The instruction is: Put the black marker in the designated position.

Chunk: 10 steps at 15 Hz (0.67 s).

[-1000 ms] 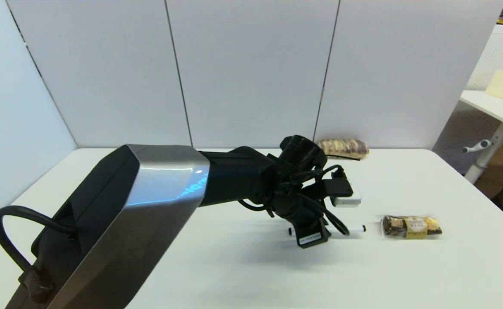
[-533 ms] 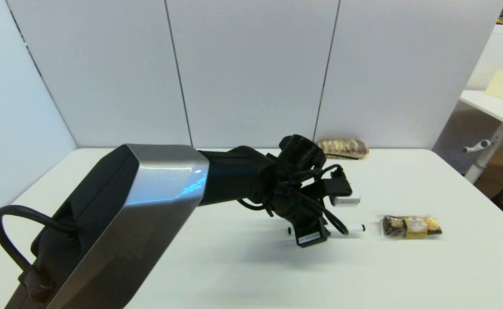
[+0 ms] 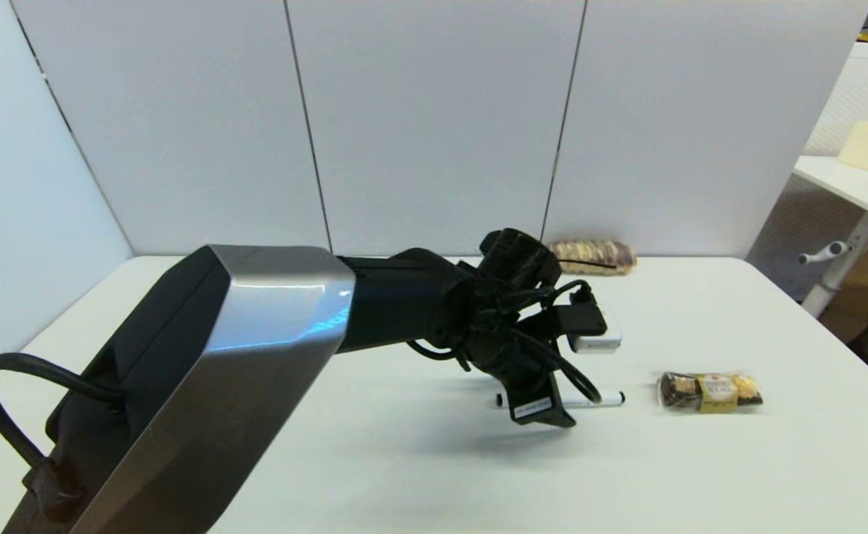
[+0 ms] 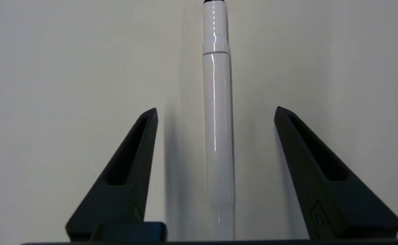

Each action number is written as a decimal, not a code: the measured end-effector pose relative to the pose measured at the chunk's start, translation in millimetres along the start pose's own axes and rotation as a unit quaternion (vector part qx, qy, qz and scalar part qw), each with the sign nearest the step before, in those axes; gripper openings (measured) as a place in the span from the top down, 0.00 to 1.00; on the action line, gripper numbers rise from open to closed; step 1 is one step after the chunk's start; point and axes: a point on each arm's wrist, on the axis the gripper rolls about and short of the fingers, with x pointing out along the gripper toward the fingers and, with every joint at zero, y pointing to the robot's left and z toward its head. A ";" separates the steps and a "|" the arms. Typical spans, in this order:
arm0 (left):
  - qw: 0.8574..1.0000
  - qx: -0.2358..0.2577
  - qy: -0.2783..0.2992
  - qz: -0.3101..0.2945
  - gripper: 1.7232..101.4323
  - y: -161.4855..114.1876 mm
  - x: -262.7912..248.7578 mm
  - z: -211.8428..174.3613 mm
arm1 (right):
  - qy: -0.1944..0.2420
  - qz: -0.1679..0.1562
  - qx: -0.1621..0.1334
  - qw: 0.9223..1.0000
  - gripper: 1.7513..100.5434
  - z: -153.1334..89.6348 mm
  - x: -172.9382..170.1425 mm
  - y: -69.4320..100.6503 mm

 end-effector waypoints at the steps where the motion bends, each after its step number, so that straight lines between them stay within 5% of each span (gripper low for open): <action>1: 1.000 0.000 0.001 0.001 0.28 -0.6 -8.4 3.1 | 0.000 0.000 0.000 1.000 0.03 0.0 0.0 0.0; 6: 0.999 -0.009 0.005 0.033 0.17 -6.9 -96.2 23.6 | 0.000 0.000 0.001 1.000 0.03 -0.1 0.0 0.0; 10: 0.995 -0.042 -0.010 0.091 0.12 -37.3 -194.4 16.8 | 0.000 0.000 0.001 1.000 0.03 0.0 0.0 0.0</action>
